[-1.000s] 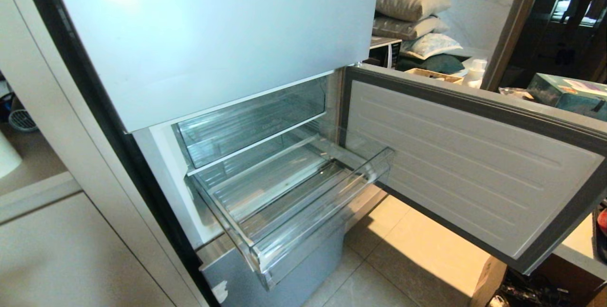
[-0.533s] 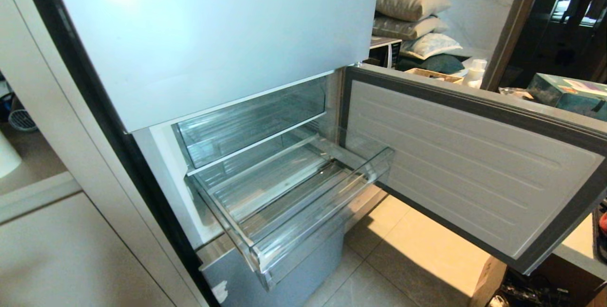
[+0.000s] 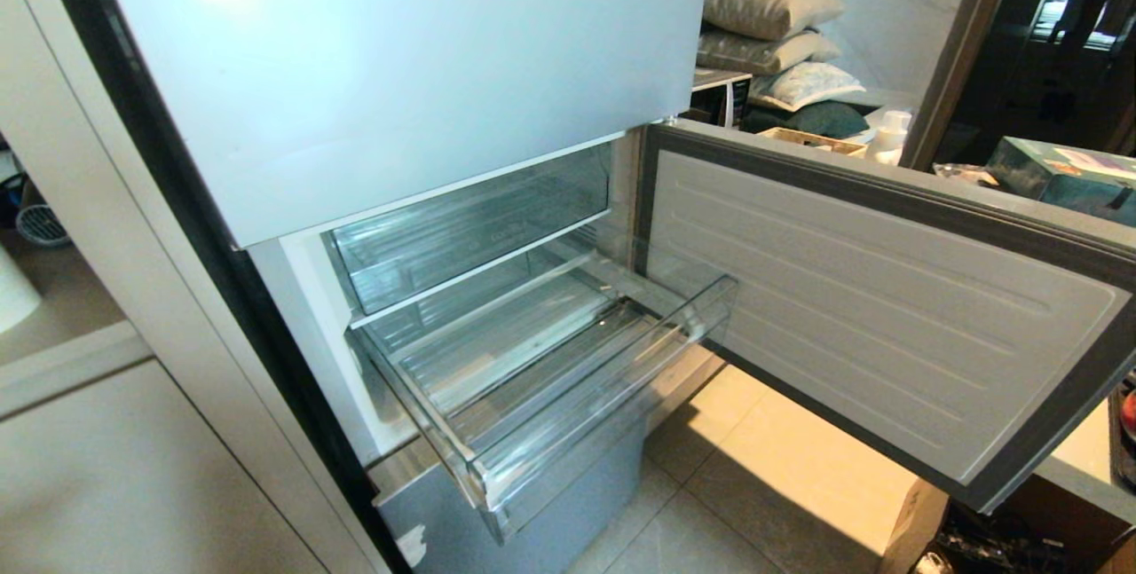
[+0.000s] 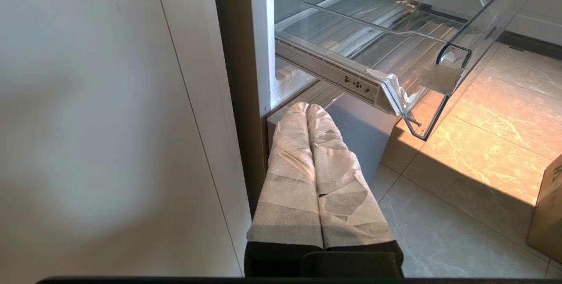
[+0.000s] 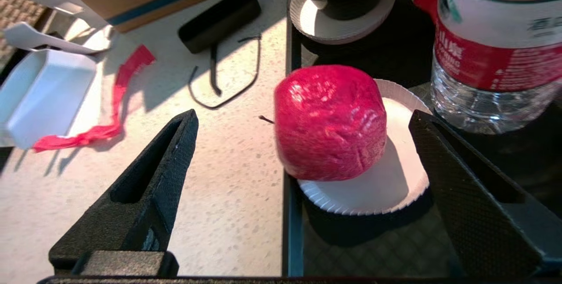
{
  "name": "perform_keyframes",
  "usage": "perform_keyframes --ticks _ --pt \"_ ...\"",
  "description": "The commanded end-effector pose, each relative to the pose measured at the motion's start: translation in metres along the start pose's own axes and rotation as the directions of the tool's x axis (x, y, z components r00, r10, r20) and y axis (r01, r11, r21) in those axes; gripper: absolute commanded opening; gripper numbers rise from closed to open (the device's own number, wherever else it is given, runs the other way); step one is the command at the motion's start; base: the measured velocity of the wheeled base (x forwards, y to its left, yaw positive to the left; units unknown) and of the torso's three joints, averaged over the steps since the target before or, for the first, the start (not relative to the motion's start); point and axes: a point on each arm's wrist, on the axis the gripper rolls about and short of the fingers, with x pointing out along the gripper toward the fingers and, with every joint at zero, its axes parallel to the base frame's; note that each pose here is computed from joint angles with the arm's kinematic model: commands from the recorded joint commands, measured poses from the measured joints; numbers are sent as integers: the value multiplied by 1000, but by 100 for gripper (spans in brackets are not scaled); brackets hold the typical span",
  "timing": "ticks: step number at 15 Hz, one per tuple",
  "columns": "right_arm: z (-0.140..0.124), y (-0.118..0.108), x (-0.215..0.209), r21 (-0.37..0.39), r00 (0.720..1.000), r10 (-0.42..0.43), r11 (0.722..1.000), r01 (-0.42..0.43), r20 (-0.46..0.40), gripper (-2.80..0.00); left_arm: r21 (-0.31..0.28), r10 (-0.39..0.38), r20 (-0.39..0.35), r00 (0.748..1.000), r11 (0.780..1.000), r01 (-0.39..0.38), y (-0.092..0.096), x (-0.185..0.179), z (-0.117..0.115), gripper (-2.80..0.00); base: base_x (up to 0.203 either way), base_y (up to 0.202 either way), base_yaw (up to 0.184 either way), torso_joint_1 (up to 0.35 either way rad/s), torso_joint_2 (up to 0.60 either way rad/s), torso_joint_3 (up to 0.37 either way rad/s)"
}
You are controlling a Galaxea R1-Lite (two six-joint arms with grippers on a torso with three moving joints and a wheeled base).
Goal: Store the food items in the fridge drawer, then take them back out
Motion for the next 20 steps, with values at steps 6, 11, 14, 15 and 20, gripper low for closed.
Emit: perform_keyframes --ticks 6,11,14,15,20 --pt "37 40 -90 -31 996 10 999 -7 94 -280 0 0 -2 1000 1000 0 0 0 0 -280 0 0 0 0 0 0" --pt "21 68 -192 -132 996 7 991 6 92 -280 0 0 -2 1000 1000 0 0 0 0 -280 0 0 0 0 0 0" --pt "0 85 -246 -204 990 68 978 -42 124 -280 0 0 -2 1000 1000 0 0 0 0 -280 0 0 0 0 0 0" --pt "-10 91 -261 -231 985 106 970 -73 134 -280 -1 0 -2 1000 1000 0 0 0 0 -280 0 0 0 0 0 0" --pt "-58 135 -293 -328 876 478 819 -472 -67 -280 0 0 -2 1000 1000 0 0 0 0 -280 0 0 0 0 0 0"
